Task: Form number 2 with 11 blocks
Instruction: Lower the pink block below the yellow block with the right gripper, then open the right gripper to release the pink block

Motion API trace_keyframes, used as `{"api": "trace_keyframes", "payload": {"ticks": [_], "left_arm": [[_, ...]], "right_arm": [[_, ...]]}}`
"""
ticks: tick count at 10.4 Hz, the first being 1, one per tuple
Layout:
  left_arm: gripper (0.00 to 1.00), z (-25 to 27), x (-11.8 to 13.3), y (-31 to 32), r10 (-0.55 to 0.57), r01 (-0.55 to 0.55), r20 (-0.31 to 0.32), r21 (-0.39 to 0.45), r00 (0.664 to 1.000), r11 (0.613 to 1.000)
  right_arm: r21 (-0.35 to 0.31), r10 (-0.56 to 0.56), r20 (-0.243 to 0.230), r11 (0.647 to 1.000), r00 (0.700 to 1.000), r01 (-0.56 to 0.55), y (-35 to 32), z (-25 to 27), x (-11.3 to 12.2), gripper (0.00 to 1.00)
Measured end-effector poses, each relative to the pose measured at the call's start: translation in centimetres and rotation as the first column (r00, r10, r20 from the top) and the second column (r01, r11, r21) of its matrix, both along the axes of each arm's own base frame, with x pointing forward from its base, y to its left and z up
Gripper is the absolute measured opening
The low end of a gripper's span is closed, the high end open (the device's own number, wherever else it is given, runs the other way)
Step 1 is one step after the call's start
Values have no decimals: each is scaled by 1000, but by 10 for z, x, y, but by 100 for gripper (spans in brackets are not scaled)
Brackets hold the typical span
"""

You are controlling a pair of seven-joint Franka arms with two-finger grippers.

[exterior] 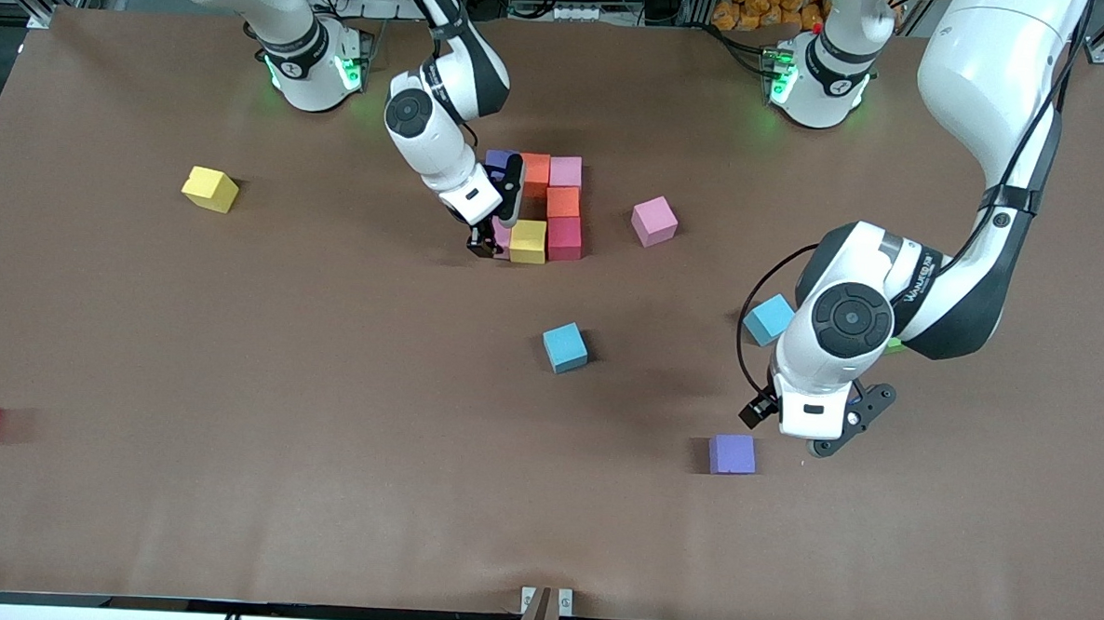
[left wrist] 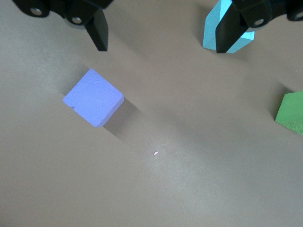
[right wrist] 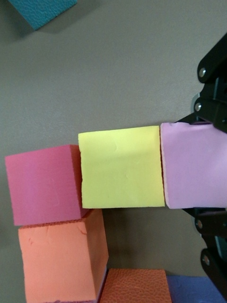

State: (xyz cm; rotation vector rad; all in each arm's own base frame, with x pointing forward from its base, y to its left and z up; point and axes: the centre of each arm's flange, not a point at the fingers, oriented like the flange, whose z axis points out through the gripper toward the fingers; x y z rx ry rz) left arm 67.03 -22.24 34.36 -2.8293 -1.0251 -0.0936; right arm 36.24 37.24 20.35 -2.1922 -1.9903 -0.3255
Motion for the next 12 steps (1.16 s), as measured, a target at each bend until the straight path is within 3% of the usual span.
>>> {"api": "trace_keyframes", "payload": {"ticks": [10, 12], "left_arm": [[100, 0, 1, 2, 3, -3, 4, -2, 1000, 1000], [100, 1, 3, 2, 2, -2, 16, -9, 1000, 1000]], "right_arm": [[0, 7, 12, 1000, 1000, -7, 7, -4, 1, 59], [3, 6, 14, 1000, 1000, -6, 8, -3, 2, 79]]}}
